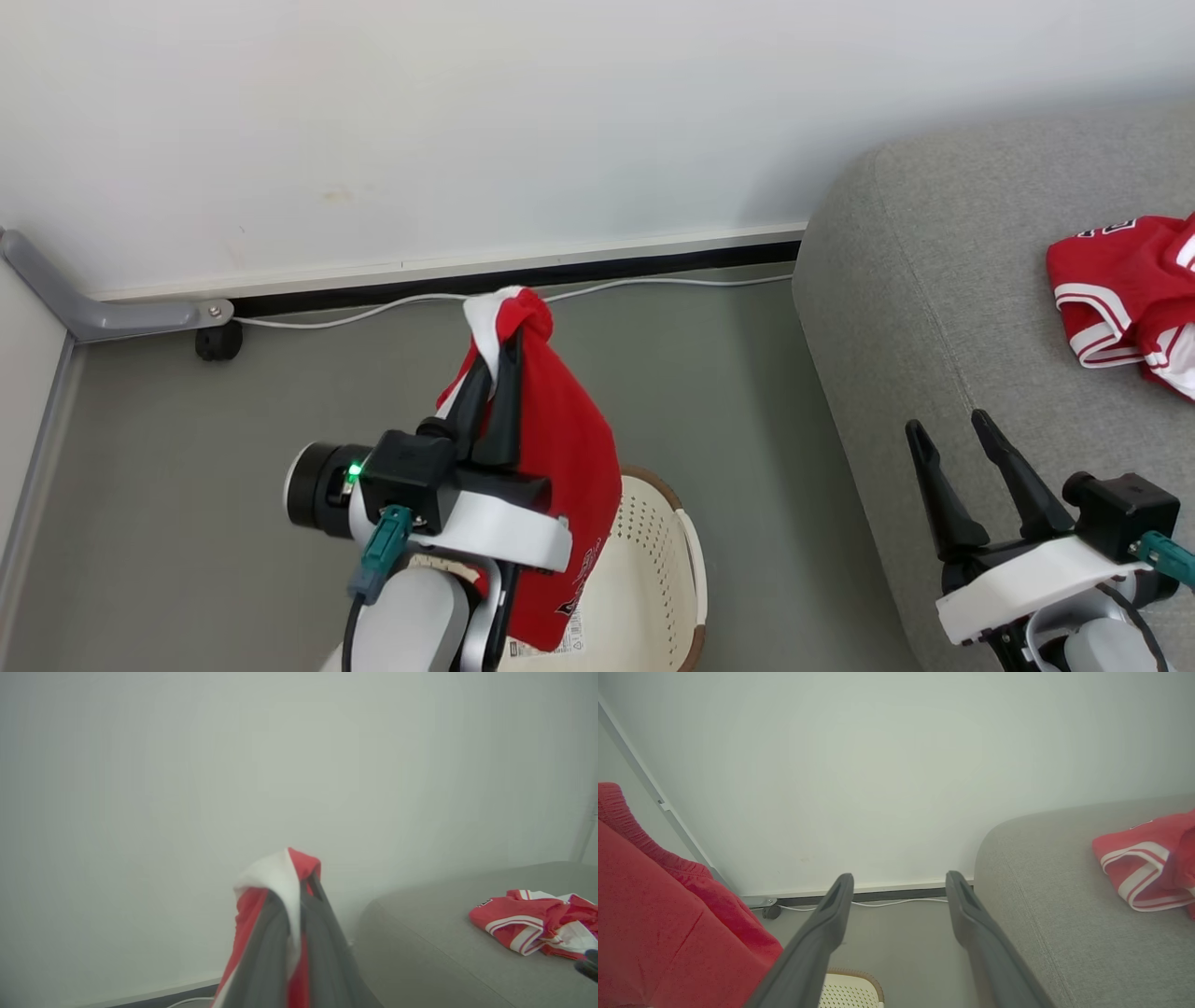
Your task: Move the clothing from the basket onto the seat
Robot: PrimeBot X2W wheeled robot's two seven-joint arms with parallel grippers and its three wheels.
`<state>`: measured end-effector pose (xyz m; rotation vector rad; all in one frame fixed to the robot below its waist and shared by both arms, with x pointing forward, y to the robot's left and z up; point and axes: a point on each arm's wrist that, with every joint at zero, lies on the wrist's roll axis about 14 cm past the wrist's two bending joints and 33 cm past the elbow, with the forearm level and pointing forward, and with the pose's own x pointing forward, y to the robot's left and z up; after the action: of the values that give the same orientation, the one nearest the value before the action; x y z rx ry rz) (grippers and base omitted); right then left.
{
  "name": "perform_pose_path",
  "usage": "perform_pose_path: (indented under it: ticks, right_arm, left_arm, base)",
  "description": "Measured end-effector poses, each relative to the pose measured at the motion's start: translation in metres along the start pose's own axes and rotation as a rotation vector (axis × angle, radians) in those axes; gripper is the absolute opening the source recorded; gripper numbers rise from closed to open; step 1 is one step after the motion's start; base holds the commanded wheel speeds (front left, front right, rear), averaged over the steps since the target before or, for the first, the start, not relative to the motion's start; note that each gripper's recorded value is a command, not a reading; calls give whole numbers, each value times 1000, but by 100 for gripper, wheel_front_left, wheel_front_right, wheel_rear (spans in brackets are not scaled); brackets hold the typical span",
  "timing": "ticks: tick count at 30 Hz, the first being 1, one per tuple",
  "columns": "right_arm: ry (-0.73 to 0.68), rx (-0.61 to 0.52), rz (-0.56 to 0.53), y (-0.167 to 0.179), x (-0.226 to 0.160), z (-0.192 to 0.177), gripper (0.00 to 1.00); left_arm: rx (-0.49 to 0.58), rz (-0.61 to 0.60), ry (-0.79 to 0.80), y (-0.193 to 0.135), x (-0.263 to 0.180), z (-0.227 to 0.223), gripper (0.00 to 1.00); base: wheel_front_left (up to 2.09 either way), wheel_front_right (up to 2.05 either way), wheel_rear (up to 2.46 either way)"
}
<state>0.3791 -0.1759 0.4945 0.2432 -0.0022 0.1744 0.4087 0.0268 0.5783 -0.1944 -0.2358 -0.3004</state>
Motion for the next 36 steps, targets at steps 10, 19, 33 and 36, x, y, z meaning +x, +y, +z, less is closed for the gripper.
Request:
perform_pose_path:
  ticks: [10,19,33,36]
  right_arm:
    - [2,5,-5,0,-2,-1,100]
    - [-13,24,131,40,5,5,100]
    - [33,-98,564,139,19,8,100]
    - [42,-143,611,146,27,7,100]
  left_arm:
    - [22,-98,-149,-26,22,48,0]
    - [30,-164,-185,-46,31,57,0]
    - [18,-224,-182,-67,28,58,0]
    - [20,-231,-179,-68,27,58,0]
  base:
    - [0,0,0]
    - [0,0,0]
    - [0,0,0]
    - [0,0,0]
